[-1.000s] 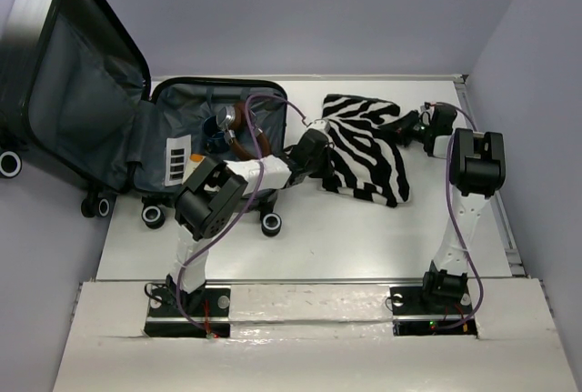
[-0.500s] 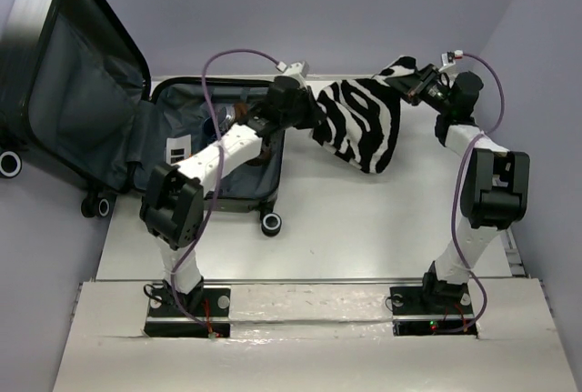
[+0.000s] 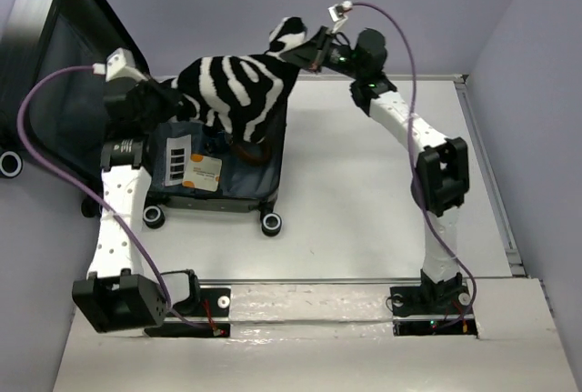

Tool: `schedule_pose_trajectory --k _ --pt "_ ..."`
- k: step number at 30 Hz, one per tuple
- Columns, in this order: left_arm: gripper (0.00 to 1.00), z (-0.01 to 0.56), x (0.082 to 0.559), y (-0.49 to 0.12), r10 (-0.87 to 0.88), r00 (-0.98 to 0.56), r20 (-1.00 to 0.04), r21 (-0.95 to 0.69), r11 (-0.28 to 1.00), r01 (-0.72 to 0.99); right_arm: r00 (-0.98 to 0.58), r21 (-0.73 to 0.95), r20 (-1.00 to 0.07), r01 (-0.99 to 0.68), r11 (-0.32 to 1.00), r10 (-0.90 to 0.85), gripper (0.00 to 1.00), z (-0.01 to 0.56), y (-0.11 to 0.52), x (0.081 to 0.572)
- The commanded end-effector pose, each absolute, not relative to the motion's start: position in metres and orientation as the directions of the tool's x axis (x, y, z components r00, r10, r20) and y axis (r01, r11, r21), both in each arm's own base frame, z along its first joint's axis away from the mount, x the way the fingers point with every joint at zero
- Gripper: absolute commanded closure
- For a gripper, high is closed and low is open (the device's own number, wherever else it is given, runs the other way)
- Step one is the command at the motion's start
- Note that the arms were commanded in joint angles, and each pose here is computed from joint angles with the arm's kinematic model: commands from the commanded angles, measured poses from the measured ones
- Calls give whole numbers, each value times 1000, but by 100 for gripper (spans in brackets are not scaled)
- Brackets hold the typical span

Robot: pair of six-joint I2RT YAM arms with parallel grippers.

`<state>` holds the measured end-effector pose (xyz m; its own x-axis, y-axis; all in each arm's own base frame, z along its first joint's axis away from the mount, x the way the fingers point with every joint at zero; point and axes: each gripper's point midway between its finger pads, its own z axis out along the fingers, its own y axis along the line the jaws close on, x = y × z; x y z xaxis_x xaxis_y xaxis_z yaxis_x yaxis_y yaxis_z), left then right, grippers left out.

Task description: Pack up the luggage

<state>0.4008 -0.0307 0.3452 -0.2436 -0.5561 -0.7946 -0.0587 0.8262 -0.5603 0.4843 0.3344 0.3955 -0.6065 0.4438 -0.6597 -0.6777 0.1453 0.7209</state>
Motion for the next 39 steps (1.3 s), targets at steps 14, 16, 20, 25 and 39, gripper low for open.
schedule_pose_trajectory --k 14,16,20,25,39 --pt "1 282 345 112 -534 -100 -840 -422 758 -498 -692 649 -709 -567 507 134 16 223 461 491" --pt "1 306 338 100 -499 -77 -863 -404 775 -486 -672 626 -730 -584 517 127 12 236 456 488" --pt "1 350 313 47 -435 -40 -899 -388 837 -387 -631 575 -769 -616 539 99 8 269 441 474" --pt "1 359 251 69 -405 56 -913 -376 779 -502 -618 515 -785 -613 599 43 7 272 412 450" --pt "1 349 142 162 -96 133 -986 -157 320 -934 -559 528 -826 -724 444 69 62 282 348 320"
